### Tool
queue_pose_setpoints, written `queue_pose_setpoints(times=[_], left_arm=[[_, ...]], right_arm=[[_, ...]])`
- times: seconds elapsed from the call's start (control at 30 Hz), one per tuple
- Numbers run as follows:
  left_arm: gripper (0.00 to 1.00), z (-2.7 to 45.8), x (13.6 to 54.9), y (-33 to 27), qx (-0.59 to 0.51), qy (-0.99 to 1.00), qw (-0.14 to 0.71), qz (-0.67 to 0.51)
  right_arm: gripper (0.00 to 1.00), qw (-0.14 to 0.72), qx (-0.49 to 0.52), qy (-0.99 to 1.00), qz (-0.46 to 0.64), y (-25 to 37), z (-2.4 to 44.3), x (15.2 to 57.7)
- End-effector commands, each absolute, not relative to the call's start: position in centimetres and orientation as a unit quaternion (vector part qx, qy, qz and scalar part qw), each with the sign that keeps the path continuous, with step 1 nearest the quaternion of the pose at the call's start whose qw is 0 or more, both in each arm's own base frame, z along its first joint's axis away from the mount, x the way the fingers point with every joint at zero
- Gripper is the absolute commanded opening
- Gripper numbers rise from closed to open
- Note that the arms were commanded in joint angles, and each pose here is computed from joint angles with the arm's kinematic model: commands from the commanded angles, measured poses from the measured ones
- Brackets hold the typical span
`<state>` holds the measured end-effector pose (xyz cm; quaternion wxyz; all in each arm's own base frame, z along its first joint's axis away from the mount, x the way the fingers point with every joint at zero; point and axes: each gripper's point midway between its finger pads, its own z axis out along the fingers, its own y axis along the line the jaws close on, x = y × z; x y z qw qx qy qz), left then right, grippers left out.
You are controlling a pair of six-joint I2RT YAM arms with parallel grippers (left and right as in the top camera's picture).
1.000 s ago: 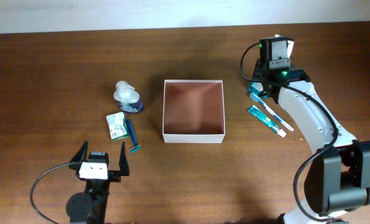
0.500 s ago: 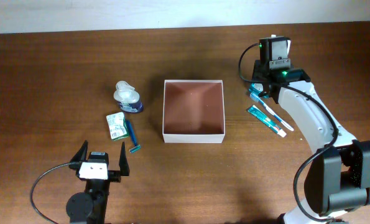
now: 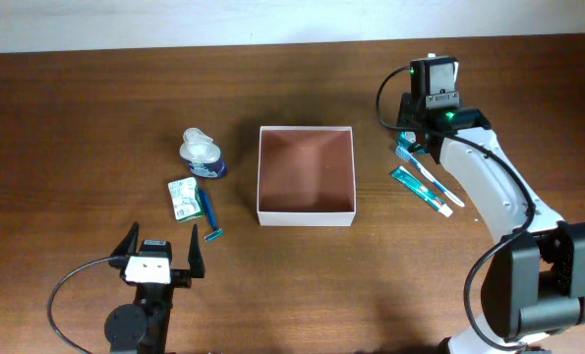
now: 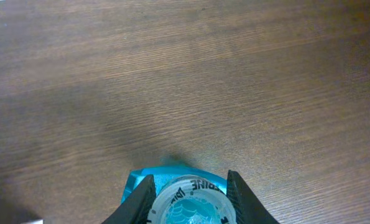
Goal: Pack container
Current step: 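Lift the mouthwash bottle and carry it over the pink box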
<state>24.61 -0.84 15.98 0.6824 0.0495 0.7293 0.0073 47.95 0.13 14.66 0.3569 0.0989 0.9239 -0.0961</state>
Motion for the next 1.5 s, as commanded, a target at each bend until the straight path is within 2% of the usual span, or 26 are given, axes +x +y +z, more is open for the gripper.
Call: queue_pose_setpoints(times=[0.0,0.43,0.83,1.0,1.2,1.47], left_arm=[[0.99,15.9,24.6,-1.0,0.058,0.729,0.682,0.007],[0.99,15.9,24.6,-1.0,0.058,0.729,0.682,0.007],[1.00,15.9,24.6,-1.0,0.058,0.729,0.682,0.007],[0.99,15.9,24.6,-1.0,0.058,0.729,0.682,0.007],[0.99,15.9,24.6,-1.0,0.058,0.729,0.682,0.007],[0.99,15.9,24.6,-1.0,0.058,0.729,0.682,0.007]], right_arm=[[0.27,0.387,0.062,0.916,-0.082,0.9,17.8,48.4],[0.27,0.476,0.026,0.877,-0.051,4.5,26.2,46.6],[0.26,0.548,-0.051,0.834,0.025,13.1,33.5,41.8],[0.27,0.536,-0.079,0.838,0.061,17.5,32.8,40.2],[0.26,0.508,-0.048,0.856,0.080,18.3,30.5,40.6],[0.26,0.471,-0.055,0.877,0.073,19.6,26.8,41.6]])
